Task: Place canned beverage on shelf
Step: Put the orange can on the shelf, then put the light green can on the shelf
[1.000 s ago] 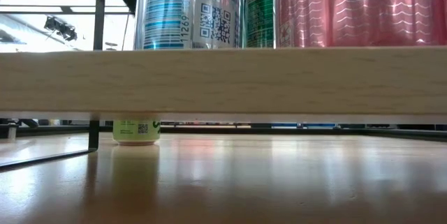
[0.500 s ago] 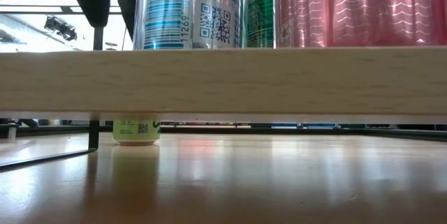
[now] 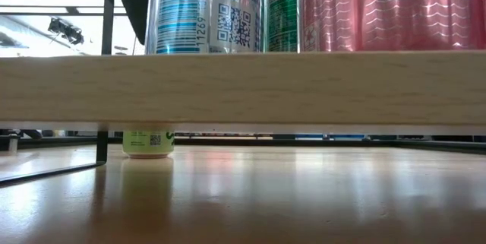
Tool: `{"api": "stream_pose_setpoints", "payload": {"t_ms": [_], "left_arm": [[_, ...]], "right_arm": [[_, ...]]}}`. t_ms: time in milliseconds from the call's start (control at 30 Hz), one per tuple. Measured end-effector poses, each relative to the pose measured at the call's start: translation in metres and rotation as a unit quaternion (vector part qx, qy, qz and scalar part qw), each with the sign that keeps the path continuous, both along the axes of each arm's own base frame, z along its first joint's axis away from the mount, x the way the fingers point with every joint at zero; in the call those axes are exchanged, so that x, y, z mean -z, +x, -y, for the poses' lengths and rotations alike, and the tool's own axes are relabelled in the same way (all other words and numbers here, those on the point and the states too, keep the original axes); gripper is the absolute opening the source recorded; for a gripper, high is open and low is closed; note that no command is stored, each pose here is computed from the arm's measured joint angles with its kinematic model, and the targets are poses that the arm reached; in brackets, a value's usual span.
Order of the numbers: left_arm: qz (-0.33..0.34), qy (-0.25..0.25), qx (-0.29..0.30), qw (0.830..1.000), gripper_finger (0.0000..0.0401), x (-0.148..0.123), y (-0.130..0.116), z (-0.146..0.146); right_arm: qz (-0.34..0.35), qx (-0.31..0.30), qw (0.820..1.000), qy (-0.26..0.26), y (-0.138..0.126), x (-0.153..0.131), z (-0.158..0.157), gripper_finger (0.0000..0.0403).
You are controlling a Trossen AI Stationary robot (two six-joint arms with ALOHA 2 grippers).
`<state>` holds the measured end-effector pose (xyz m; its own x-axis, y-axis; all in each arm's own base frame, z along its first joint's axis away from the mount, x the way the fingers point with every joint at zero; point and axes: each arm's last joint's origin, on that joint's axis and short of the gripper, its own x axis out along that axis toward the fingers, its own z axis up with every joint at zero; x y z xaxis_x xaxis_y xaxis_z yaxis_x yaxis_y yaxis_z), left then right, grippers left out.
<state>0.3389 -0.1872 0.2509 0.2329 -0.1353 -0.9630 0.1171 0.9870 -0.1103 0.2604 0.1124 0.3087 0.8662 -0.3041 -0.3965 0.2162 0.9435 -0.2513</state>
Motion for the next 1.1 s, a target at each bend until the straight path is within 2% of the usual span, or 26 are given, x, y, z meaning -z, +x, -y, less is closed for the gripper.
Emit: {"api": "stream_pose_setpoints", "payload": {"t_ms": [400, 633, 733, 967, 1100], "left_arm": [[0.004, -0.046, -0.015, 0.999, 0.0357, -0.002, 0.003, 0.004], [-0.006, -0.053, -0.008, 0.999, 0.0357, -0.005, 0.001, 0.002], [-0.014, -0.028, -0.014, 0.999, 0.0357, -0.014, -0.004, -0.006], [0.032, 0.028, -0.033, 0.999, 0.0357, -0.037, -0.001, -0.033], [0.033, 0.055, -0.043, 0.997, 0.0357, -0.040, 0.003, -0.054]], "right_arm": [[0.000, 0.000, 1.000, 0.000, 0.000, 0.000, 0.000, 0.0349], [0.000, 0.000, 1.000, 0.000, 0.000, 0.000, 0.000, 0.0349], [0.000, 0.000, 1.000, 0.000, 0.000, 0.000, 0.000, 0.0349], [0.000, 0.000, 1.000, 0.000, 0.000, 0.000, 0.000, 0.0349], [0.000, 0.000, 1.000, 0.000, 0.000, 0.000, 0.000, 0.0349]]}}
